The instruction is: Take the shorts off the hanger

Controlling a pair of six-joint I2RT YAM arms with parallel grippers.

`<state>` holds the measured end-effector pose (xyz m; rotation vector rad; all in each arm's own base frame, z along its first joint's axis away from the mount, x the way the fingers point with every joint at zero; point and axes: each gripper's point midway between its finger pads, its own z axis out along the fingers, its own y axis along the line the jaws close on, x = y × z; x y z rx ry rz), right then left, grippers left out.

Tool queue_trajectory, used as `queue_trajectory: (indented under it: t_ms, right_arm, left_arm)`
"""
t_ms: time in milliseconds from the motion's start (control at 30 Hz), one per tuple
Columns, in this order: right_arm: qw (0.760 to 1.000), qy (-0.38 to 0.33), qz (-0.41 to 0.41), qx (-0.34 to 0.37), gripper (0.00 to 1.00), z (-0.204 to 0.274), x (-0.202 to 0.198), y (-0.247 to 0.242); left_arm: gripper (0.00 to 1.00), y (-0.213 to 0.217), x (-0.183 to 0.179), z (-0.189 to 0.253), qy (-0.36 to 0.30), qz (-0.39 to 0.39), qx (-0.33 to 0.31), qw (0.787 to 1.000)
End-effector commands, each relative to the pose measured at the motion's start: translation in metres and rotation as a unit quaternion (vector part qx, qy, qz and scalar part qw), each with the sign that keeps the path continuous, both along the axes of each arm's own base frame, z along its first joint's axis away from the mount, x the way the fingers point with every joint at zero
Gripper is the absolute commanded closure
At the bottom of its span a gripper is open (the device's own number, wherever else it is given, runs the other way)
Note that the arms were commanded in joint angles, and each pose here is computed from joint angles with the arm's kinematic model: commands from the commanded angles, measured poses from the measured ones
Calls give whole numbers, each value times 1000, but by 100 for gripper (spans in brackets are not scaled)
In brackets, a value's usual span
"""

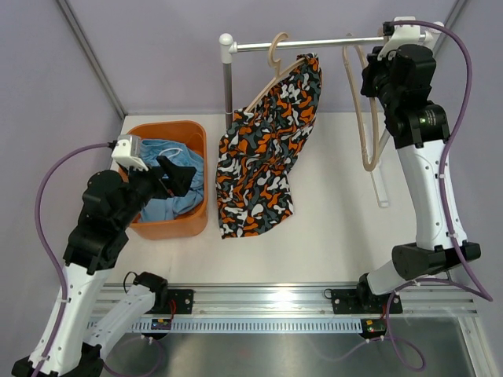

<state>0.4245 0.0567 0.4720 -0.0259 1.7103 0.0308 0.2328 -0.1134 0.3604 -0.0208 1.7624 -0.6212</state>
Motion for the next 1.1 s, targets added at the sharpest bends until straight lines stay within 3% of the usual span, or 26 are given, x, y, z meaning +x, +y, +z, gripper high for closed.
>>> queue_trajectory:
  t_ms: [0,300,600,867,1067]
  right_arm:
    - [997,-72,-23,-6,100,48,9,-13]
    - [998,-55,-34,-12,100,35,61,-14]
    - [999,-7,-31,-9,100,-10,100,-7]
    - [999,16,-42,3,100,-31,98,-11]
    - [998,18,-51,27,89,-29,83,-13]
  left_arm:
    - [1,-3,-4,-10,0,-20,26,999]
    - [1,2,-9,-22,-1,-21,49,999]
    - [1,2,-8,-30,4,-23,57,998]
    - [1,7,-5,-46,11,-10,66,998]
    - [1,13,-1,-58,12,6,77,997]
